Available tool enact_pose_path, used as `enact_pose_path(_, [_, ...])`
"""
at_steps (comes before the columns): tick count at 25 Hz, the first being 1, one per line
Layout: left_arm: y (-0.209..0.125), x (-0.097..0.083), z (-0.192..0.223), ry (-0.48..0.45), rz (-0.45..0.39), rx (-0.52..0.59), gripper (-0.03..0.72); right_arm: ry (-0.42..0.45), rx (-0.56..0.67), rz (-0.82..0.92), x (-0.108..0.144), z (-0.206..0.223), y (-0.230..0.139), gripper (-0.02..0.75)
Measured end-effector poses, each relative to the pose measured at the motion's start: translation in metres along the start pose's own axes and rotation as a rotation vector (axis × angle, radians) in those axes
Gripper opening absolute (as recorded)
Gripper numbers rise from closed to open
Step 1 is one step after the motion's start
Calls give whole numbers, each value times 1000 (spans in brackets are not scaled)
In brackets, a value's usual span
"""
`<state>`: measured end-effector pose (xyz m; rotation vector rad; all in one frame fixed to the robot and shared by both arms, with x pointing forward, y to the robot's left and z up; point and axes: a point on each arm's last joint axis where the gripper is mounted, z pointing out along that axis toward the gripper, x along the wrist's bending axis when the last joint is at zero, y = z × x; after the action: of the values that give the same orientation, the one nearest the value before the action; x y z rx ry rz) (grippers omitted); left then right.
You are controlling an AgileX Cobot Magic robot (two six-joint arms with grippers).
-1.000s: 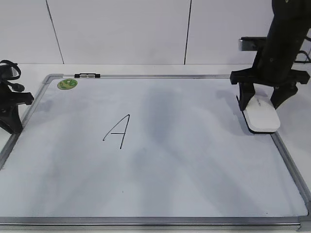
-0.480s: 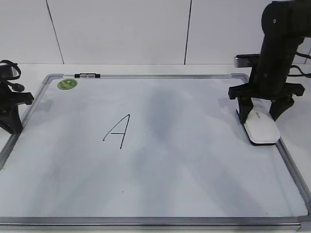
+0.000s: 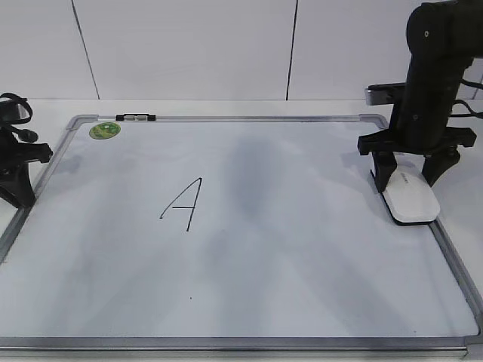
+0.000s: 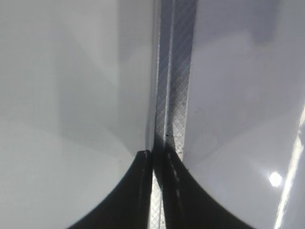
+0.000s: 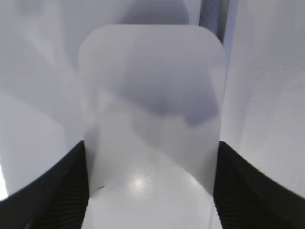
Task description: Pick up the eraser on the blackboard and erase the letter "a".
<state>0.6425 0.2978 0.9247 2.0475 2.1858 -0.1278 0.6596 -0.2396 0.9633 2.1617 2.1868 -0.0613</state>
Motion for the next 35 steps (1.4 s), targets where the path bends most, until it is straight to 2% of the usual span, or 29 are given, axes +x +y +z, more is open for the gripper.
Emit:
enact_pose_path(13, [0,0,0,-4,-3,0,22,0,0,0,0,0,0,542])
enact_pose_path(20, [0,0,0,-6,-4,0,22,10,2,-5,1,0,0,610])
enact_pose_path(29, [0,0,0,-11,-8,-1,22,2,0,-17,0,0,0,624])
enact_pose_path(35, [0,0,0,-13,-9,-1,76,-1,-7,-19,0,-2,1,624])
